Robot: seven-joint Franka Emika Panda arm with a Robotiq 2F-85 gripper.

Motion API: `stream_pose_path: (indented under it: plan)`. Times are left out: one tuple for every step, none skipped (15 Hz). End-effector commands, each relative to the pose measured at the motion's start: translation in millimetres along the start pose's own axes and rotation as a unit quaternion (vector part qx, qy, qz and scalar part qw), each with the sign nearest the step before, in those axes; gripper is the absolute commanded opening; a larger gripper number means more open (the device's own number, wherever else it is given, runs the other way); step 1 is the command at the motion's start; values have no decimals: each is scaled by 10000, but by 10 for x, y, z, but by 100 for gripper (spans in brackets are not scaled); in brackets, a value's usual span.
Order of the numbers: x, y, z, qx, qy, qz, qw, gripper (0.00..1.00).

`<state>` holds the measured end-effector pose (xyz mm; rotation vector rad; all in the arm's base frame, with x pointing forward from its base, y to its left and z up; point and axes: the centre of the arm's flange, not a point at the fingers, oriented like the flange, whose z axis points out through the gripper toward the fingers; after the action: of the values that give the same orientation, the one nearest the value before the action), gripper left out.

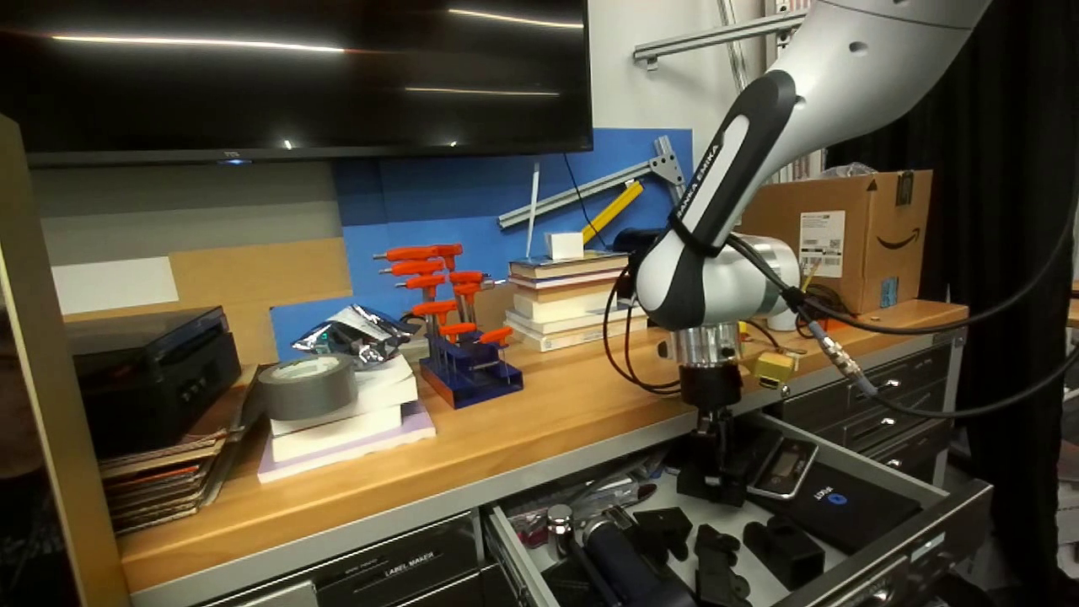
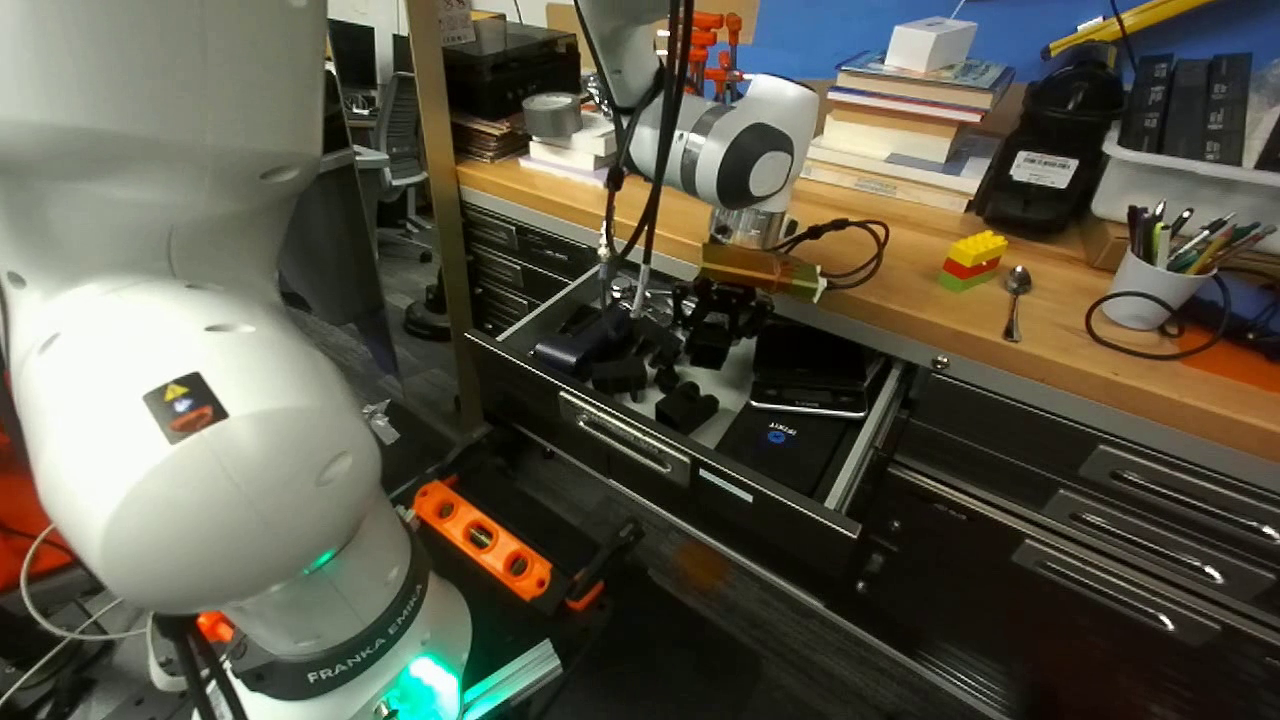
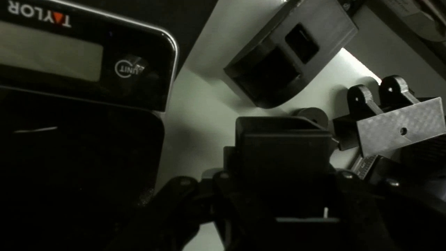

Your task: Pick up the black objects from the countertop, put them in the drawer and close the drawer.

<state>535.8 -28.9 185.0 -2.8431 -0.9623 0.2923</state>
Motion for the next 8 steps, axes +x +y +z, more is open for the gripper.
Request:
stream_pose_path:
  plan:
    - [35, 174, 67, -108, 160, -191, 9996, 28]
    - [23, 201, 94, -104, 193, -193, 9996, 28]
    - [13, 220, 114, -92, 222, -161, 9996, 28]
    - [-5, 235, 130, -72, 267, -111, 9996, 76]
    - [-18, 247, 146, -67, 306, -88, 9995, 77]
    - [-34, 245, 153, -63, 331, -63, 9994, 83]
    - [-50, 239, 147, -62, 350, -28, 9994, 92]
    - [-66, 215, 138, -2, 371, 64, 9993, 99]
